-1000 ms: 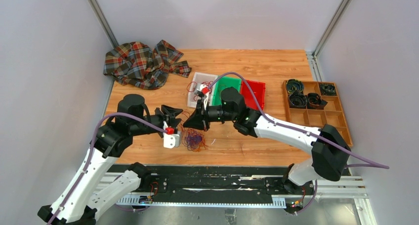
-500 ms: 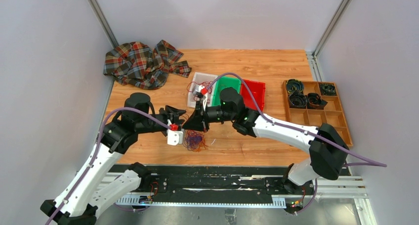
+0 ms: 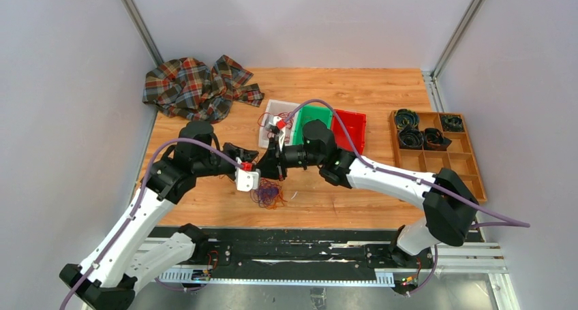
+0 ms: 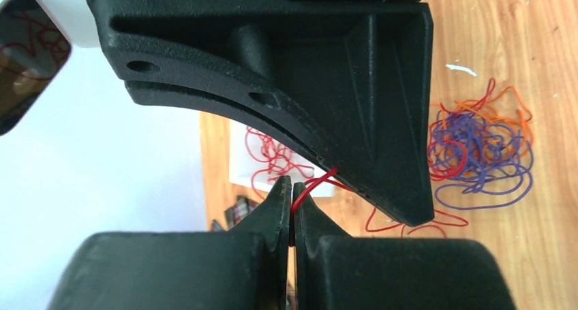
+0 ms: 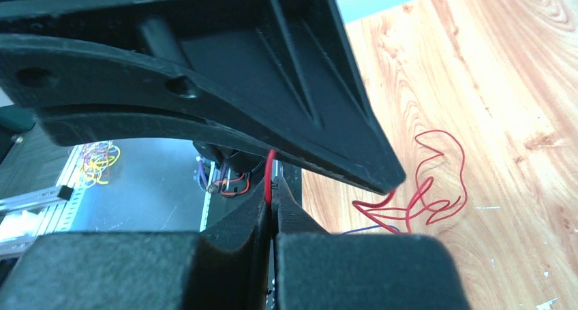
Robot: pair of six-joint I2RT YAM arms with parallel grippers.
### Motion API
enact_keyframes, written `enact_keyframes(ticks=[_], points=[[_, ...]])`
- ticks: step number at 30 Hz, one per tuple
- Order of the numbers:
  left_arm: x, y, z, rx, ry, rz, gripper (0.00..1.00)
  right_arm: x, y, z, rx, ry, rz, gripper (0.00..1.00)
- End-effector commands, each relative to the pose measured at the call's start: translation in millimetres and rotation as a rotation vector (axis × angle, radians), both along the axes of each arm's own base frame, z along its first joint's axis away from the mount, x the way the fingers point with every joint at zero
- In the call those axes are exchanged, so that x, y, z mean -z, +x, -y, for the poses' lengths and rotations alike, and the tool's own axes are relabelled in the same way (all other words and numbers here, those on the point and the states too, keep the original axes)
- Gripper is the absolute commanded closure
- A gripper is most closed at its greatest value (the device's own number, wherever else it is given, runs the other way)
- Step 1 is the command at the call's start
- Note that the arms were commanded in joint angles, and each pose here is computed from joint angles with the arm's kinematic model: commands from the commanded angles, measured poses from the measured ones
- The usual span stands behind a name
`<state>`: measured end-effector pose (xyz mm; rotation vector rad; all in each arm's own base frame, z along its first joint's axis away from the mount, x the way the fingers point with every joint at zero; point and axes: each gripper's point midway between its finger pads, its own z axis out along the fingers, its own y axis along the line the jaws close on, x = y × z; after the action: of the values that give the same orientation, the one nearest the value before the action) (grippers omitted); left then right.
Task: Untangle the cables
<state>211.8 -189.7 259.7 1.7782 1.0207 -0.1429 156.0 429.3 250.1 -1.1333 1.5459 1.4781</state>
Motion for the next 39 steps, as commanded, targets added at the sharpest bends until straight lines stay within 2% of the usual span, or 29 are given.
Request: enact_keyframes(ticks=[1, 2, 5, 8, 18, 23, 29, 34, 39], points=[[-46, 3, 2, 0.003, -0.071, 0.147, 1.00, -9, 17, -1, 0.056, 0.052, -0.026, 0.99], [-52, 3, 2, 0.004, -0.077, 0.161, 0.99, -10, 19, -2, 0.056, 0.070, -0.046, 0.99], [-74, 4, 3, -0.009, -0.109, 0.181, 1.00, -12, 29, -9, 0.075, 0.099, -0.081, 0.88], [-96, 4, 2, -0.022, -0.137, 0.207, 1.00, -6, 39, -21, 0.090, 0.109, -0.111, 0.84], [-181, -9, -13, -0.087, -0.274, 0.310, 1.00, 36, 61, -41, 0.172, 0.084, -0.162, 0.86], [-215, -5, -22, -0.115, -0.275, 0.460, 1.00, 83, 67, -39, 0.238, -0.004, -0.184, 0.87], [-279, 7, -29, -0.171, -0.357, 0.693, 1.00, 131, 70, -23, 0.325, -0.099, -0.209, 0.84], [-334, 16, -40, -0.259, -0.461, 0.907, 1.00, 147, 66, -13, 0.357, -0.126, -0.227, 0.77], [-374, 15, -48, -0.298, -0.520, 1.052, 1.00, 152, 66, 1, 0.400, -0.147, -0.215, 0.66]])
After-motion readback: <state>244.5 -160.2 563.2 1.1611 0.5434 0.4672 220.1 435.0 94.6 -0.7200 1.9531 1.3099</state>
